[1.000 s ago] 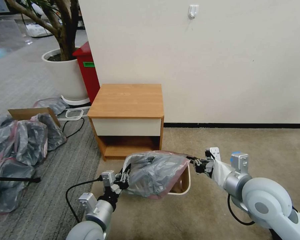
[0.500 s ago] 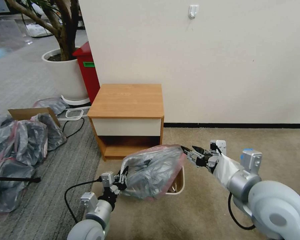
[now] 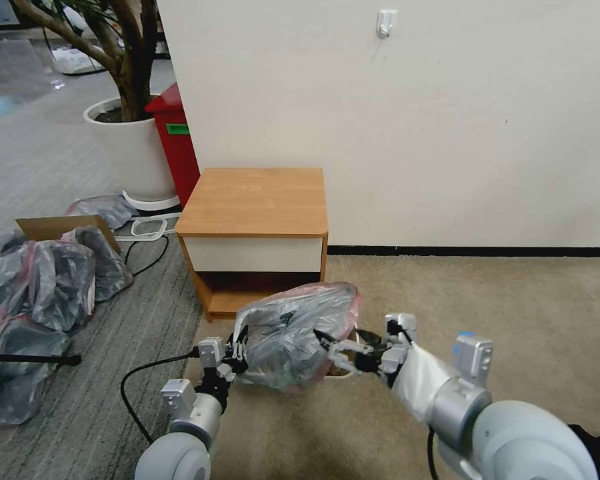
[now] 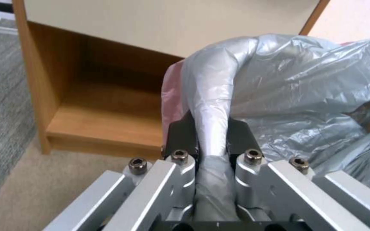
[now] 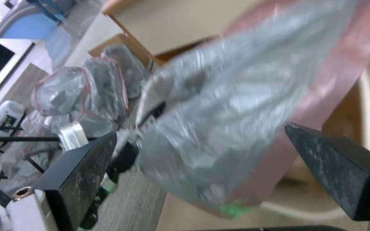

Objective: Pick up the garbage bag from the table and place it over the trash can.

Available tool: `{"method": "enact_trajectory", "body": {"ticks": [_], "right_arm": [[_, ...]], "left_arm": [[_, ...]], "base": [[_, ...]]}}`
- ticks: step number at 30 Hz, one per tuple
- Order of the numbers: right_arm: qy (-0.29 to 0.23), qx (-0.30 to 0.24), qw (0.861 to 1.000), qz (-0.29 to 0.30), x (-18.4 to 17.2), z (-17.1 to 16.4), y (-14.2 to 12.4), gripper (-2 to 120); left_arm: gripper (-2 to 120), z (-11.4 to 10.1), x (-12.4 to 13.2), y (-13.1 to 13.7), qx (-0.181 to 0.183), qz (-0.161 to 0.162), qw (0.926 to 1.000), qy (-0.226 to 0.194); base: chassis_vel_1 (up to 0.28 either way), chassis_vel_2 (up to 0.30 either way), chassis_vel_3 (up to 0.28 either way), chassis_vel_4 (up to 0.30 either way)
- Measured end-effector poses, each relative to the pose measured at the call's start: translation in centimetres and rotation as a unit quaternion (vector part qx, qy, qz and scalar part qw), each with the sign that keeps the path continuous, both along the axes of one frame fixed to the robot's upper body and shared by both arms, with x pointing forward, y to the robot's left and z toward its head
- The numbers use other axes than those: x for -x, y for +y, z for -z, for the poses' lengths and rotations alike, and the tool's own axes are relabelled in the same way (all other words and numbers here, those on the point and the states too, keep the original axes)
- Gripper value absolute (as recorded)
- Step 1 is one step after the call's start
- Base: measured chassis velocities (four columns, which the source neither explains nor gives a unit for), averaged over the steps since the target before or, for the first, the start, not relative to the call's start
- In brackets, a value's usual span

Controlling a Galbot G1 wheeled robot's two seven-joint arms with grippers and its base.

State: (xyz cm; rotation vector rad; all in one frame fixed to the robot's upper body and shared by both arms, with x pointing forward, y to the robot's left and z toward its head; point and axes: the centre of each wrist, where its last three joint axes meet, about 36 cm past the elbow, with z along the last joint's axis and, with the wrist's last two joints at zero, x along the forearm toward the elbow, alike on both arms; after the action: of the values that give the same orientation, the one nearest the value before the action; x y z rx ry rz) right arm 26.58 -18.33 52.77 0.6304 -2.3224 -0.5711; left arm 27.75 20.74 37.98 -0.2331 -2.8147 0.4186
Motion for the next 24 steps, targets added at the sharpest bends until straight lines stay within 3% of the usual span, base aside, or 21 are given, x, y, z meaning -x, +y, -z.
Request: {"method": "enact_trajectory", "body": {"ticks": [10, 24], "right_arm": [[0.031, 0.037, 0.999, 0.025, -1.0, 2.1, 1.1, 99], [0.042, -0.005, 0.998, 0.036, -1.7, 2.4, 1.5, 93]], "left_arm": [[7, -0.5, 0.0, -0.2, -0.010, 0.010, 0.9998, -0.014], [7, -0.5, -0.4, -0.9, 0.001, 0.021, 0.9996, -0.017]], "base": [[0.000, 0.000, 0.000, 0.000], [0.000, 0.000, 0.000, 0.000]]}}
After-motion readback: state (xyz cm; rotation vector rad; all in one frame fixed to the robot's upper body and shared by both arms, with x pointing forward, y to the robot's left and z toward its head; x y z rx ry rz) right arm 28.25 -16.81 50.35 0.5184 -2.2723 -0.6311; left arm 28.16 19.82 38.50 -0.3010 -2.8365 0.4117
